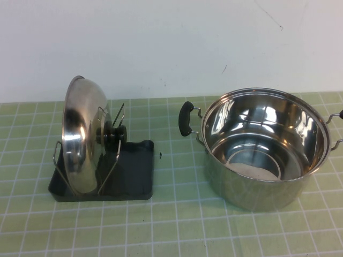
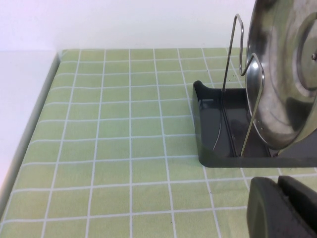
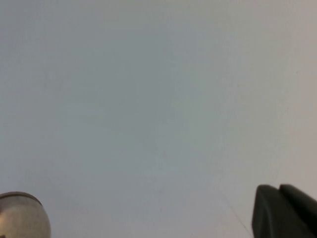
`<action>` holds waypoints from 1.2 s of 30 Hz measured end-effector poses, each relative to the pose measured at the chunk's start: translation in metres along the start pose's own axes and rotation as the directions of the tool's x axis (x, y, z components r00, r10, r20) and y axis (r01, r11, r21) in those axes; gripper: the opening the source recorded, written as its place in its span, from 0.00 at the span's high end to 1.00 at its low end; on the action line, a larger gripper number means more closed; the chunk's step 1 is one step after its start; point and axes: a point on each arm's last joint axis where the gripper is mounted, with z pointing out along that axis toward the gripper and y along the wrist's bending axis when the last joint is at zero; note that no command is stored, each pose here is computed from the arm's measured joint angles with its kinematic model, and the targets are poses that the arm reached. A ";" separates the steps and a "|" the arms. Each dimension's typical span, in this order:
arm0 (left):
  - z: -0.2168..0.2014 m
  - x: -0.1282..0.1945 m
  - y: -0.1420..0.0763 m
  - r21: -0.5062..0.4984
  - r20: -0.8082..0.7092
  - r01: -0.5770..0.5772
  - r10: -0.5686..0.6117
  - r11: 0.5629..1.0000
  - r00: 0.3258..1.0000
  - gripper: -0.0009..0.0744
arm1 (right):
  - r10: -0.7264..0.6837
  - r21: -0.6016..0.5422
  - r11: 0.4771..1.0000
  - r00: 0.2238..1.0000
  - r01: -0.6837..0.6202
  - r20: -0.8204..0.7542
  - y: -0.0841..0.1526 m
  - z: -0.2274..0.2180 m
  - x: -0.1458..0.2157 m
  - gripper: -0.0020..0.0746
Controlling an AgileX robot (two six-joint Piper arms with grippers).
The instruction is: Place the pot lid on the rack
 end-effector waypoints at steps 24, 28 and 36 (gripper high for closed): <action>0.000 0.000 0.000 0.002 0.004 0.000 0.000 1.000 1.000 0.99 | 0.062 0.265 0.962 0.897 0.063 -0.439 -0.001 -0.047 0.114 0.98; 0.000 0.000 0.000 0.002 0.004 0.000 0.000 1.000 1.000 0.99 | 0.113 0.415 0.907 0.905 0.075 -0.411 -0.005 -0.061 0.130 0.98; 0.000 0.000 0.000 0.002 0.004 0.000 0.000 1.000 1.000 0.99 | 0.242 0.488 0.873 0.862 0.007 -0.446 -0.003 -0.070 0.150 0.98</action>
